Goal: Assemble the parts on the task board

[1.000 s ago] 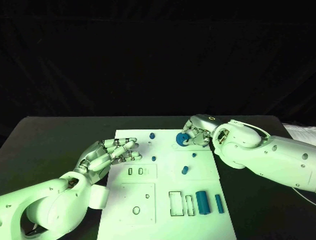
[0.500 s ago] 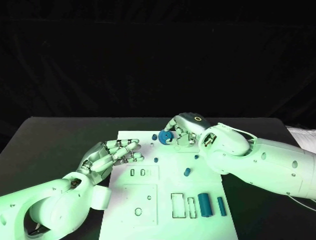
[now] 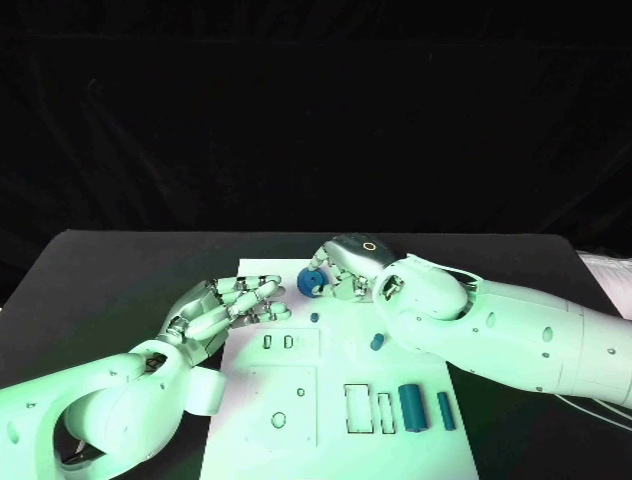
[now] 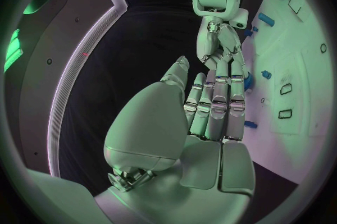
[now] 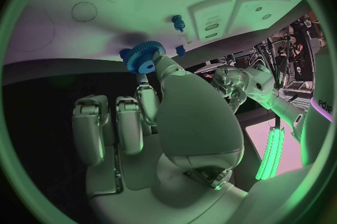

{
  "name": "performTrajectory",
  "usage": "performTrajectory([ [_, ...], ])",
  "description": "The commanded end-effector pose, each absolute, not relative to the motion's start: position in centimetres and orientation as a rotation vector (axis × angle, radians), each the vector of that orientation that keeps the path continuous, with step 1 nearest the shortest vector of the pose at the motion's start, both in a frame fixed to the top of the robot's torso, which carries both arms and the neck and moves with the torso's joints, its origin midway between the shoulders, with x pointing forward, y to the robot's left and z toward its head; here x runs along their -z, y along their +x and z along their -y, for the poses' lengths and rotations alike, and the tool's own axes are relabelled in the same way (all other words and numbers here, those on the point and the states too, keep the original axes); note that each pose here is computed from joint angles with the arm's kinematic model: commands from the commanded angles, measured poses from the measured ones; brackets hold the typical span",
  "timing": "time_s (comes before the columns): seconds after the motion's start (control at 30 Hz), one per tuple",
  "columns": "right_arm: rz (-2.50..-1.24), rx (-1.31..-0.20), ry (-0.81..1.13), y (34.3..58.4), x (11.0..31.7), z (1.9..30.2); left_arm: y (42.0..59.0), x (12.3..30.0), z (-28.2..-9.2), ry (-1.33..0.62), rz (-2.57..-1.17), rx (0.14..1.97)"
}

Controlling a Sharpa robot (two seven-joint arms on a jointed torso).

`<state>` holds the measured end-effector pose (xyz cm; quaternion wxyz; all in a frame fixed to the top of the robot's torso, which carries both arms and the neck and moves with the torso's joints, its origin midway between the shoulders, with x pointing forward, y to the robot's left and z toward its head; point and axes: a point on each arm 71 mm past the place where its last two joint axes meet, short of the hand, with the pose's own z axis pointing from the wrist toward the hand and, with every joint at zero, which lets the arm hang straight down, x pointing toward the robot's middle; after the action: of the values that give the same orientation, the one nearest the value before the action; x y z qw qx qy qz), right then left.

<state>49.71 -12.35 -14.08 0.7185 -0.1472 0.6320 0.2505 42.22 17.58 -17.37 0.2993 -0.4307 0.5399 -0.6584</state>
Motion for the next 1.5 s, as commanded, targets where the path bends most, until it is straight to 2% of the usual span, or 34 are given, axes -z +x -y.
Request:
performTrajectory([
  [0.03, -1.412, -0.531, -0.362, 49.9, 14.5, 12.0, 42.1, 17.2, -17.3, -1.126, -1.437, 1.778],
  [0.8, -1.462, -0.495, -0.369, 50.8, 15.6, 11.1, 42.1, 17.2, -17.2, -1.127, -1.442, 1.780],
  [1.17, -1.531, -0.460, -0.368, 51.0, 16.1, 11.3, 42.1, 17.2, -17.3, -1.128, -1.444, 1.779],
  [1.5, -1.542, -0.445, -0.338, 51.3, 16.2, 11.9, 42.1, 17.2, -17.3, -1.128, -1.444, 1.777],
])
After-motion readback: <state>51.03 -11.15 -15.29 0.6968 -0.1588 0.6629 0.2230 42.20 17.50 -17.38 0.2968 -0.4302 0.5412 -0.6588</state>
